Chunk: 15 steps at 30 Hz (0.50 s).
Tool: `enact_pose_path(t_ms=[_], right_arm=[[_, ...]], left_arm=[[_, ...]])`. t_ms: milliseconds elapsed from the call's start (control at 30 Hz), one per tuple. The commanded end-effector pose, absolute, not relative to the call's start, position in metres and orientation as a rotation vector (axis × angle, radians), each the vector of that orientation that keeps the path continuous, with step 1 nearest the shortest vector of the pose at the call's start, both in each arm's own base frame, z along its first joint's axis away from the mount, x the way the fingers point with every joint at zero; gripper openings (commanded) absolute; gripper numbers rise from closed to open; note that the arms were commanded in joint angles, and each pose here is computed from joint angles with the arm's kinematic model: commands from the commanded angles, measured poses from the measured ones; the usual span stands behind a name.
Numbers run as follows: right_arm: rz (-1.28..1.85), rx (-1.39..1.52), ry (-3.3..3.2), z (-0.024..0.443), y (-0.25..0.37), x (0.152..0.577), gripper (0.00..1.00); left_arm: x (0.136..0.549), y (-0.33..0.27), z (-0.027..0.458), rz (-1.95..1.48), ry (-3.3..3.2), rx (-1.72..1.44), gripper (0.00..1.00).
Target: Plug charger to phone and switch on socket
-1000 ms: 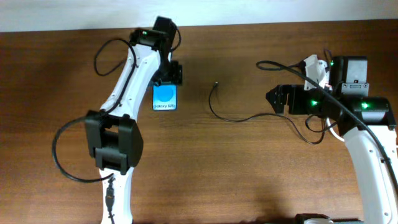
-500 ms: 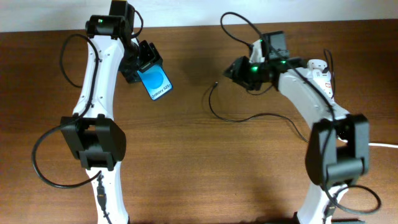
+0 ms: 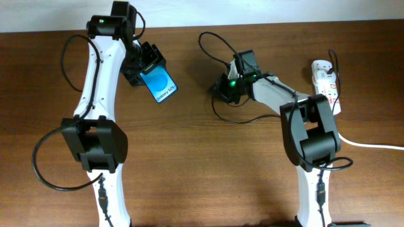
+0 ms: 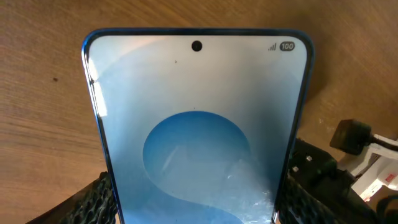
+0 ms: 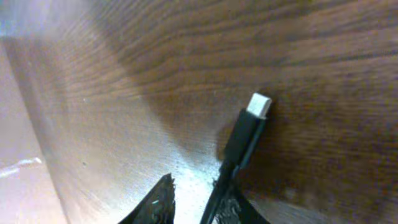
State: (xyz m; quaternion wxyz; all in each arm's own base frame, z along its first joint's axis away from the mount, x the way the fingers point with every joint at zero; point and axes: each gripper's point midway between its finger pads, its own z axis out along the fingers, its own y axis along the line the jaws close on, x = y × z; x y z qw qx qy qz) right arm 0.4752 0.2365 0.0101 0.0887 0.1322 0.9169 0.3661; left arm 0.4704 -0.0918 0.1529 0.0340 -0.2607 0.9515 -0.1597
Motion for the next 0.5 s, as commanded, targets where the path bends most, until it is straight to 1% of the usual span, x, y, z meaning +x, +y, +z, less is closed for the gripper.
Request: enact_pose_path(t_ms=[0, 67, 100, 133, 167, 233, 300, 367, 433, 467], right_arm=[[1.061, 0.347, 2.752, -0.006, 0.234, 0.473, 0.04], [1.120, 0.157, 2.712, 0.003, 0.229, 0.474, 0.04], [1.174, 0.049, 2.675, 0.012, 0.228, 0.474, 0.04], [1.342, -0.228, 2.535, 0.049, 0.226, 0.465, 0.04], [1.427, -0.376, 2.456, 0.076, 0.218, 0.451, 0.04], [1.439, -0.522, 2.421, 0.102, 0.206, 0.425, 0.04], [1.430, -0.742, 2.386, 0.131, 0.201, 0.383, 0.04], [1.427, -0.807, 2.416, 0.131, 0.197, 0.364, 0.04], [1.266, -0.728, 2.642, 0.103, 0.188, 0.361, 0.04], [1.104, -0.673, 2.789, 0.083, 0.180, 0.360, 0.04]], left_arm=[[0.472, -0.091, 0.165, -0.520, 2.909, -0.755, 0.00], [0.464, -0.082, 0.161, -0.430, 2.935, -0.776, 0.00], [0.463, -0.082, 0.161, -0.424, 2.946, -0.732, 0.00], [0.461, -0.081, 0.161, -0.417, 2.969, -0.637, 0.00], [0.461, -0.081, 0.161, -0.413, 2.977, -0.579, 0.00], [0.461, -0.081, 0.161, -0.409, 2.984, -0.487, 0.00], [0.464, -0.082, 0.161, -0.409, 2.980, -0.376, 0.00], [0.465, -0.082, 0.161, -0.409, 2.975, -0.346, 0.00], [0.465, -0.082, 0.161, -0.409, 2.975, -0.346, 0.00], [0.465, -0.082, 0.161, -0.409, 2.975, -0.346, 0.00]])
